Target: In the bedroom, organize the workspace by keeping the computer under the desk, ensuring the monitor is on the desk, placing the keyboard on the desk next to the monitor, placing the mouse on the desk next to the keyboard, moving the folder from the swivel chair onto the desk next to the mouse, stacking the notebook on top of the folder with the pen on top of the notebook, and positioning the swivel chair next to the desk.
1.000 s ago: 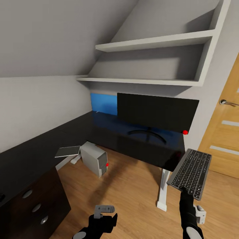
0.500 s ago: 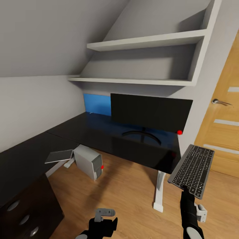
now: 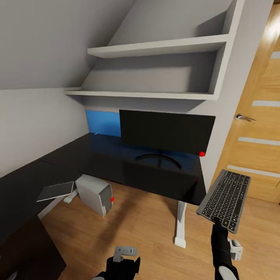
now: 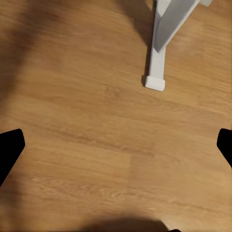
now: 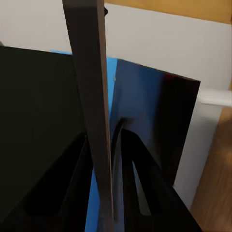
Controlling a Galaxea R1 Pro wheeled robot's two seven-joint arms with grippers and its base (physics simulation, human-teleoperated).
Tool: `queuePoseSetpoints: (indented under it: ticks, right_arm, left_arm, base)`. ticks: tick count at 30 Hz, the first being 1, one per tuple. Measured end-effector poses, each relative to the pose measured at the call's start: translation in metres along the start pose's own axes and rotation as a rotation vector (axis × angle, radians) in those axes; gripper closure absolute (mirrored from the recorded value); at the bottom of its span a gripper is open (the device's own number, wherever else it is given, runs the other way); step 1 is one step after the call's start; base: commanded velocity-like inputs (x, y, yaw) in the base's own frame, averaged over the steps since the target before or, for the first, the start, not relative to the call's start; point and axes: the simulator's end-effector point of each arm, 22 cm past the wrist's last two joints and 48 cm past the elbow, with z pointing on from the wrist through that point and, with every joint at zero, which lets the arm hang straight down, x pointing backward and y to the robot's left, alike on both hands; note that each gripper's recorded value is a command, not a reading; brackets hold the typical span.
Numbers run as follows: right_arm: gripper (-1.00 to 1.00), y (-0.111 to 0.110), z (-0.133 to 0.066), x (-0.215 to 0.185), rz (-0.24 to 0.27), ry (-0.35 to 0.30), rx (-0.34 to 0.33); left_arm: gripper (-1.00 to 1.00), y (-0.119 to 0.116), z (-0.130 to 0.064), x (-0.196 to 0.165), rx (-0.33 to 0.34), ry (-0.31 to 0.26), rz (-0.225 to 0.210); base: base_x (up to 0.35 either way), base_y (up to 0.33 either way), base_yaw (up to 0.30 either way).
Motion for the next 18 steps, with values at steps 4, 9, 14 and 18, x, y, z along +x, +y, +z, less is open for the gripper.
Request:
queuePoseSetpoints:
  ticks: [4,9,14,18]
  right_arm:
    - [1.00,0.0001,0.0002,0.0008,0.001,0.004,-0.001]
    - [1.00,0.0017,-0.0004,0.0044,-0.001,0.012,-0.006]
    - [1.00,0.0008,-0.0005,0.0047,0.002,0.014,-0.003]
    - [1.00,-0.0007,-0.0007,0.0060,0.002,0.018,0.002]
  left_arm:
    - [-1.00,-0.0003,0.0001,0.0001,0.001,0.001,-0.001]
    - [-1.00,-0.0008,0.0004,0.0008,0.003,0.004,-0.001]
    - [-1.00,-0.0008,0.0004,0.0011,0.002,0.004,0.000]
    - [-1.00,-0.0004,0.0009,0.0025,0.001,0.008,0.000]
  base:
    - [0.177,0.145,-0.005]
    - [0.058,0.017,0.000]
    - [0.153,0.000,0.000]
    - [0.022,0.000,0.000]
